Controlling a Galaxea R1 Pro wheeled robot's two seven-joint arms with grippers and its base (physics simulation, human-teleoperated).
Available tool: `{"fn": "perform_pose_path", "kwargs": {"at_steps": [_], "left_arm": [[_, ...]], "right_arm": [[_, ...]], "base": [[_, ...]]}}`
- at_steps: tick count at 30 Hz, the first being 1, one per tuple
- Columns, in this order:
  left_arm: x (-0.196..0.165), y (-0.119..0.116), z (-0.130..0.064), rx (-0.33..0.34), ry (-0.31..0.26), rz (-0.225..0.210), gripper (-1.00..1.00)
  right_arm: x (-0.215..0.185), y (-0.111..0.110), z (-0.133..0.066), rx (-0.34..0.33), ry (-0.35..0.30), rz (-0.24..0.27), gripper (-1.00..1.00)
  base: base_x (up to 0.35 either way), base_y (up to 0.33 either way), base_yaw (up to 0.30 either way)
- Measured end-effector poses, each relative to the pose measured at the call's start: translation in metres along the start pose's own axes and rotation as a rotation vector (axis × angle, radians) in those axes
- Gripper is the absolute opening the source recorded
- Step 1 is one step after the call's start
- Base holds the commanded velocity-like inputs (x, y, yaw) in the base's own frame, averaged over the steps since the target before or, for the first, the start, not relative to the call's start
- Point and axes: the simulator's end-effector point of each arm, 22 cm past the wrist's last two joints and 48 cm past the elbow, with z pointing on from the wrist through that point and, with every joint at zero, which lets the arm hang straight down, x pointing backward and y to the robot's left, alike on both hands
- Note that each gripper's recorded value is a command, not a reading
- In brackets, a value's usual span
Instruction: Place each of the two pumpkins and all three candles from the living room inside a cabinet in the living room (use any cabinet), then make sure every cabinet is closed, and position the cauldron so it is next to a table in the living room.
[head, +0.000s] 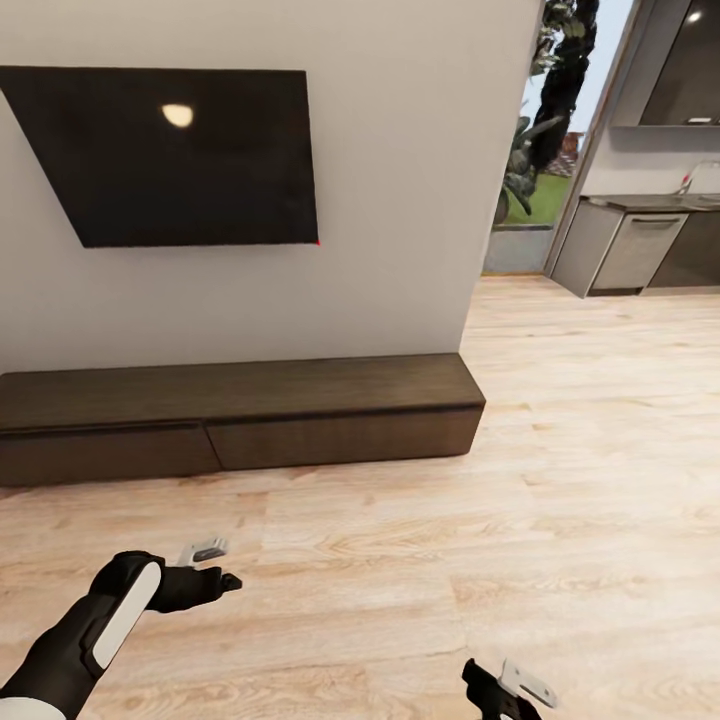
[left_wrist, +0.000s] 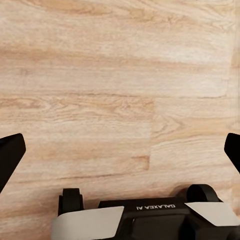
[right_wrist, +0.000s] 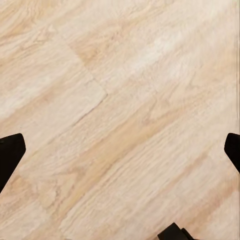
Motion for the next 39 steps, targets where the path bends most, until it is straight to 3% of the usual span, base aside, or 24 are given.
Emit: {"fn": "perform_pose_path", "kwargs": {"at_steps": [6,11,17,20,21,24,26,29,39], "left_arm": [[0.0,-0.002,0.007,0.014,-0.006,0.0,1.0],[0.002,0.0,0.015,0.016,-0.007,-0.001,1.0],[0.004,0.003,0.024,0.017,-0.008,-0.004,1.0],[0.004,0.006,0.028,0.016,-0.01,-0.006,1.0],[0.004,0.006,0.029,0.017,-0.011,-0.006,1.0],[0.006,0.007,0.034,0.019,-0.011,-0.005,1.0],[0.007,0.006,0.037,0.021,-0.01,-0.002,1.0],[0.009,0.007,0.043,0.021,-0.009,-0.001,1.0],[0.016,0.011,0.06,0.02,-0.007,0.001,1.0]], "right_arm": [[-0.008,0.009,0.008,-0.034,-0.05,0.064,1.0],[-0.002,0.034,0.013,-0.142,-0.03,0.159,1.0],[0.002,0.046,0.02,-0.188,-0.019,0.258,1.0],[-0.016,0.073,0.018,-0.288,-0.055,0.286,1.0],[-0.027,0.087,0.016,-0.342,-0.072,0.315,1.0],[-0.04,0.098,0.016,-0.405,-0.094,0.407,1.0],[-0.051,0.109,0.012,-0.489,-0.125,0.463,1.0],[-0.059,0.105,0.016,-0.526,-0.154,0.471,1.0],[-0.052,0.1,0.032,-0.535,-0.16,0.467,1.0]], "base": [[0.0,0.0,0.0],[0.0,0.0,0.0],[0.0,0.0,0.0],[0.0,0.0,0.0],[0.0,0.0,0.0],[0.0,0.0,0.0],[0.0,0.0,0.0],[0.0,0.0,0.0],[0.0,0.0,0.0]]}}
